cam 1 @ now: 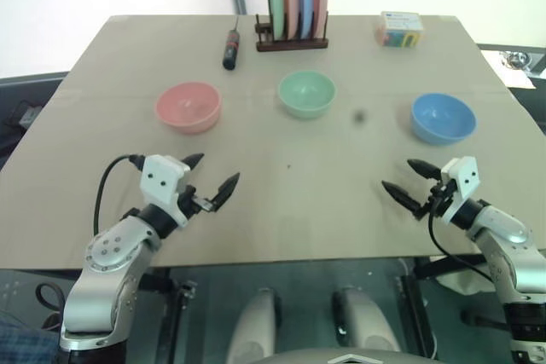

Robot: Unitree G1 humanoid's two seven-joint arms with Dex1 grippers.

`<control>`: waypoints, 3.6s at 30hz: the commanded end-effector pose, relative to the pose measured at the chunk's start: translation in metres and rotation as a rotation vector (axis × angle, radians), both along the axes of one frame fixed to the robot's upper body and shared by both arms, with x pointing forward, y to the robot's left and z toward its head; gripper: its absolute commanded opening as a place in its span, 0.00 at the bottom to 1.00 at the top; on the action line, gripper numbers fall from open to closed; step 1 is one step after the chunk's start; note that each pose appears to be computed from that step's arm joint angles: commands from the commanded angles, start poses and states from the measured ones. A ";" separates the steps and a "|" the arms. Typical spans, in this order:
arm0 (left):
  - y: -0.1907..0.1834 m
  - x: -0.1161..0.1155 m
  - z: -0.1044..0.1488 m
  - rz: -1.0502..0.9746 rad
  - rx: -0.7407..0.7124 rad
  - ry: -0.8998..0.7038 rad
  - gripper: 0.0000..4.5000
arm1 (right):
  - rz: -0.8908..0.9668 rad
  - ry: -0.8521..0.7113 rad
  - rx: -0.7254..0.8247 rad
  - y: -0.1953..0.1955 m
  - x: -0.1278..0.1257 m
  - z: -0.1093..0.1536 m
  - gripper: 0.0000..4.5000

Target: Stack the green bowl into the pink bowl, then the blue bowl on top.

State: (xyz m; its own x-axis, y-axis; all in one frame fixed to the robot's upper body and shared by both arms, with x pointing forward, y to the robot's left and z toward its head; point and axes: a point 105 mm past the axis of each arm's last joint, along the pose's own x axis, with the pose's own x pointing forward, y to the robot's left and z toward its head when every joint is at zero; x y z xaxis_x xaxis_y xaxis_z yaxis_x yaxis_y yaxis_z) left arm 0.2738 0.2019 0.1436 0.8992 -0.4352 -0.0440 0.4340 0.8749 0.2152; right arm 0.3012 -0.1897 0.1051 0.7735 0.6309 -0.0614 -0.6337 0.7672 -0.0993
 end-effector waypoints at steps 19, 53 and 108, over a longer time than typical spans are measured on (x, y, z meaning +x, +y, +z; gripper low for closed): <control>-0.004 -0.007 0.014 -0.043 0.000 -0.053 1.00 | 0.034 -0.094 0.032 0.006 -0.011 0.025 0.99; 0.003 0.114 0.029 0.094 0.431 -0.007 1.00 | 0.324 -0.330 0.143 0.081 -0.036 0.105 0.99; -0.121 0.040 -0.005 -0.824 0.753 0.038 0.02 | 0.236 -0.354 0.075 0.066 -0.027 0.102 1.00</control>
